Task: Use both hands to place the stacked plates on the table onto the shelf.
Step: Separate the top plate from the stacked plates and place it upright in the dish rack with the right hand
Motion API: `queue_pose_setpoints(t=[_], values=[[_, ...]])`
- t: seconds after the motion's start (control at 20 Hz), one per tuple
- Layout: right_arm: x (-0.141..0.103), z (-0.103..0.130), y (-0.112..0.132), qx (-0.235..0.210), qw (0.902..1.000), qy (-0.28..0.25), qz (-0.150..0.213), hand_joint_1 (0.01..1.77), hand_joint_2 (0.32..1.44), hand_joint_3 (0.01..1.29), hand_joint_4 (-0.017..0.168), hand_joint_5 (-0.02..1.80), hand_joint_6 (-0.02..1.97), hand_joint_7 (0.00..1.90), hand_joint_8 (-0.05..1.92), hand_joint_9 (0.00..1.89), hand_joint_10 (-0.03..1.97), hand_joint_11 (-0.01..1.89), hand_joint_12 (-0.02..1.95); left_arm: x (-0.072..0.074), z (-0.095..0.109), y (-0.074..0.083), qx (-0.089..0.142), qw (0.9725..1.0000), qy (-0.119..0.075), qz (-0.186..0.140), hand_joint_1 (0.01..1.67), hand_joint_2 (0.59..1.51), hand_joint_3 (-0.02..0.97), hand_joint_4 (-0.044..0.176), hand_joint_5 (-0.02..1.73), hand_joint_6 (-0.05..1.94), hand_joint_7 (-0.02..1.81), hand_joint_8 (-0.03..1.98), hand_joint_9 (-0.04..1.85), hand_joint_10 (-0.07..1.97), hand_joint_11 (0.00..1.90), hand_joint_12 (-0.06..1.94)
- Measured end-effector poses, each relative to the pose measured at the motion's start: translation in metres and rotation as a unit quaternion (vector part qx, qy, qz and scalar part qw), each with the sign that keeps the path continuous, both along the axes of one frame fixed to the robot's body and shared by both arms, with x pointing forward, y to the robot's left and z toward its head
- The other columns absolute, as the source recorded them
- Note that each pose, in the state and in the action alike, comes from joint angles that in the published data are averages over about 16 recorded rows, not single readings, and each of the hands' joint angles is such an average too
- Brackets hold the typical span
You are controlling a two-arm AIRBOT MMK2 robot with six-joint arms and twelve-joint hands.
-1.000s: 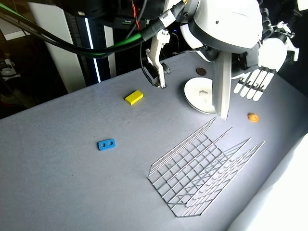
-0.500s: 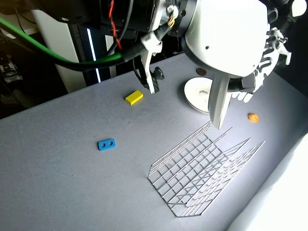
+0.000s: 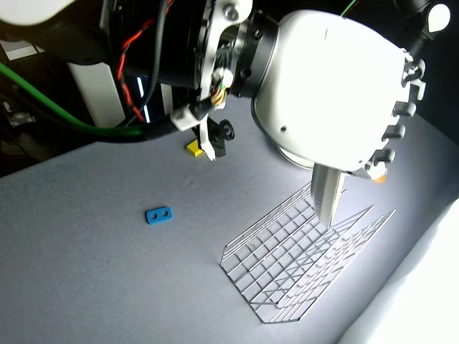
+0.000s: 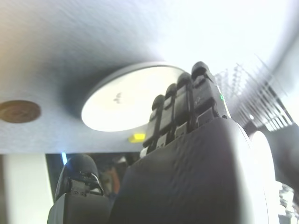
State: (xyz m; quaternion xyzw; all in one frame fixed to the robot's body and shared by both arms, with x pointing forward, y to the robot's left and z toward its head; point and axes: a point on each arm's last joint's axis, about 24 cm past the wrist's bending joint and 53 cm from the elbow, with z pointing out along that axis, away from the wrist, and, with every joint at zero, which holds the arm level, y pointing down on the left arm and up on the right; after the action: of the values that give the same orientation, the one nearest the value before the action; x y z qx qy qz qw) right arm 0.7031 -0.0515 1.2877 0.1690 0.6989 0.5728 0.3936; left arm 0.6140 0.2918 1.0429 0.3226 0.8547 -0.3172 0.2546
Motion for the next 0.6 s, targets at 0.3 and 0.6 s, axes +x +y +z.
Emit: queue_pose_setpoints(t=[0.3, 0.6], values=[[0.017, -0.018, -0.017, 0.013, 0.999, 0.034, -0.025, 1.31, 1.09, 0.01, -0.008, 0.8, 1.04, 0.96, 1.0, 0.92, 1.12, 0.76, 1.27, -0.002, -0.008, 0.0, 0.005, 1.0, 0.006, 0.0, 0.02, 1.12, 0.015, 0.002, 0.02, 0.01, 0.02, -0.01, 0.02, 0.0, 0.02, 0.0], [0.034, -0.037, -0.028, 0.027, 0.9961, 0.069, -0.048, 1.32, 1.09, 0.01, -0.009, 0.79, 1.04, 0.95, 1.0, 0.9, 1.17, 0.75, 1.28, -0.003, -0.012, 0.001, 0.008, 0.9999, 0.008, 0.001, 0.02, 1.118, 0.015, 0.002, 0.02, 0.01, 0.02, -0.01, 0.01, -0.01, 0.02, 0.0]])
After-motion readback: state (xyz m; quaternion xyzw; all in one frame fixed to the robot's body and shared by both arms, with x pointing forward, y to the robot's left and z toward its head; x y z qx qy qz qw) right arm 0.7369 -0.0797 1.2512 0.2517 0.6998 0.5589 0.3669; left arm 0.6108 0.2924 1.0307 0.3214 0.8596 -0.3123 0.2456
